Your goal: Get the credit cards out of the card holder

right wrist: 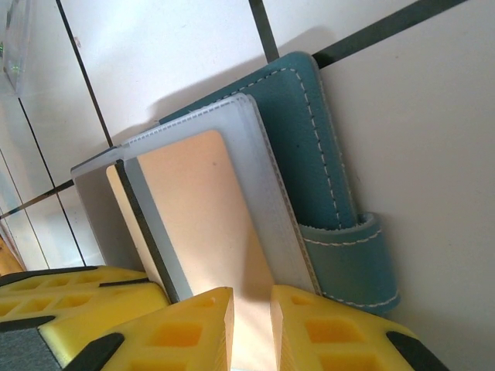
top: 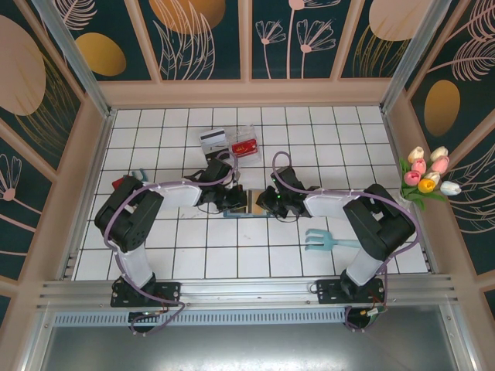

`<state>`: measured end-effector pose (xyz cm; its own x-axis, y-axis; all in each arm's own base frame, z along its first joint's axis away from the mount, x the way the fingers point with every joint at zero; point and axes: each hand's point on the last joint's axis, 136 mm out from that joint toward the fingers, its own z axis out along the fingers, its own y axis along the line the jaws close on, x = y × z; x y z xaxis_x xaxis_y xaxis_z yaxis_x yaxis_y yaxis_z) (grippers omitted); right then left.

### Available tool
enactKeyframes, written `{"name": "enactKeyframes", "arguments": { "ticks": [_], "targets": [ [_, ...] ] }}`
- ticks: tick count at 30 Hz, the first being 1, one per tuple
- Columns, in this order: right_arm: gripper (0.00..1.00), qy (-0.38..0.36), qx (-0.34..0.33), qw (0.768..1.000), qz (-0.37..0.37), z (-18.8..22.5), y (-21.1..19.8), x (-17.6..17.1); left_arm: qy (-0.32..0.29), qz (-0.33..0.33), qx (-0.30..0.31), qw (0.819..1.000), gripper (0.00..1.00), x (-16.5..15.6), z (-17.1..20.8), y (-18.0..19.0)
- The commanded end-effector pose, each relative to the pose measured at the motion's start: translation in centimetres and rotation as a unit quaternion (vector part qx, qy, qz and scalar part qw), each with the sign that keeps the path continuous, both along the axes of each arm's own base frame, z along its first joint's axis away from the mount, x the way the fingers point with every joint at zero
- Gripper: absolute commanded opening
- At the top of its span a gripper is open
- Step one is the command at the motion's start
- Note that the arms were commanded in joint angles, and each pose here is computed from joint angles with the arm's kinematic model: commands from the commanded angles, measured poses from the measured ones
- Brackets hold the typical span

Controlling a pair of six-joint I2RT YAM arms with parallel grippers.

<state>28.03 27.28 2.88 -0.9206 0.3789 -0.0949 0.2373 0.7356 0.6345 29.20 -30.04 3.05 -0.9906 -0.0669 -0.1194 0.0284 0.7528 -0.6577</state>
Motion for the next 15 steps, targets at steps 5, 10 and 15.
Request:
{"name": "enactKeyframes", "arguments": {
  "ticks": [5,10,15],
  "targets": [
    [0.22,0.019,-0.027,0.999,-0.014,-1.3,-1.8,-0.4,-0.016,0.008,0.044,0.999,0.00,0.6,0.0,2.1],
    [0.22,0.012,-0.020,1.000,-0.007,-0.8,-1.4,-0.3,-0.017,0.006,0.036,0.999,0.00,0.8,0.4,1.9],
    [0.22,-0.040,-0.001,0.999,0.016,2.3,-0.3,0.9,-0.019,0.006,0.033,0.999,0.00,0.8,0.5,1.7]
  ]
}}
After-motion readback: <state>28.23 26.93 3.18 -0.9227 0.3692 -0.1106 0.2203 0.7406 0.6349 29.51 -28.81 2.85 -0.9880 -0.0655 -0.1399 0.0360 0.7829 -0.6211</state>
